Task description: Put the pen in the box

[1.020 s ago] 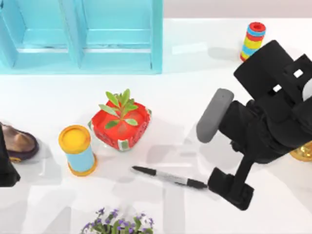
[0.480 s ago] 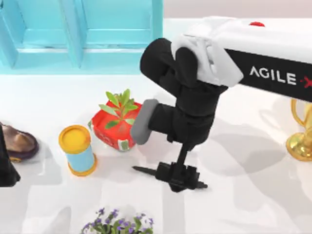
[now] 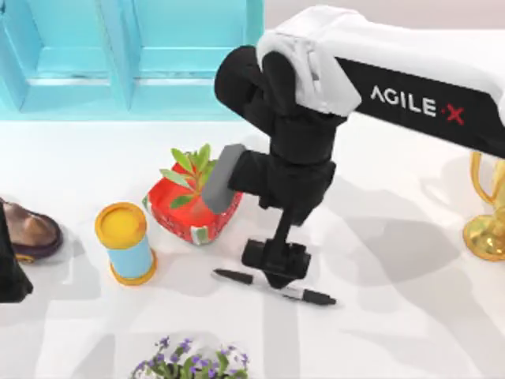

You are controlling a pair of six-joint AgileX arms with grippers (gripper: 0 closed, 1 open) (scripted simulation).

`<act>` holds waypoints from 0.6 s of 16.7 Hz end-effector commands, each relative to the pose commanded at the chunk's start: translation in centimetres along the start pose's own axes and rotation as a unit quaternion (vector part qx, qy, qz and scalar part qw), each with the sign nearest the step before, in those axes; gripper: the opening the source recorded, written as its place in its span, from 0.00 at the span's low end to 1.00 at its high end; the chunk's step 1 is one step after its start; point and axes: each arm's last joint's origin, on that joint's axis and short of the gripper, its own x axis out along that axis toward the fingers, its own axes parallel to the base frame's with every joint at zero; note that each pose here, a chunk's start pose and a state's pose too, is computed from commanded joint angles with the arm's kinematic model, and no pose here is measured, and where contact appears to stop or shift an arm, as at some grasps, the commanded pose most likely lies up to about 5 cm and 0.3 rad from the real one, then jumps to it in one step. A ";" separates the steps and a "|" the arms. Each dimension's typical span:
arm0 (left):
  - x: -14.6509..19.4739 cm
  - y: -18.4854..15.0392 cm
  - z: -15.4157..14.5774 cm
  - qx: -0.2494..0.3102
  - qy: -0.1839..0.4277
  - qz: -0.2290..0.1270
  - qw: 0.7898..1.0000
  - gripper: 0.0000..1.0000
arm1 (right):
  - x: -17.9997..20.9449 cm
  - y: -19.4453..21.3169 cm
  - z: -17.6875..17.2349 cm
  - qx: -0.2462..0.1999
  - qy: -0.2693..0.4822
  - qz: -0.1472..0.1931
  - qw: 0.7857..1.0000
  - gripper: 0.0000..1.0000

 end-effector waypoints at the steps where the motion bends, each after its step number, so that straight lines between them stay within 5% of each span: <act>1: 0.0 0.0 0.0 0.000 0.000 0.000 1.000 1.00 | 0.0 0.0 0.0 0.000 0.000 0.000 1.000 1.00; 6: 0.0 0.0 0.0 0.000 0.000 0.000 1.000 1.00 | 0.5 0.1 0.1 0.000 0.001 0.001 1.000 1.00; 10: 0.0 0.0 0.0 0.000 0.000 0.000 1.000 1.00 | 4.7 -0.1 0.3 0.000 -0.002 -0.001 1.000 1.00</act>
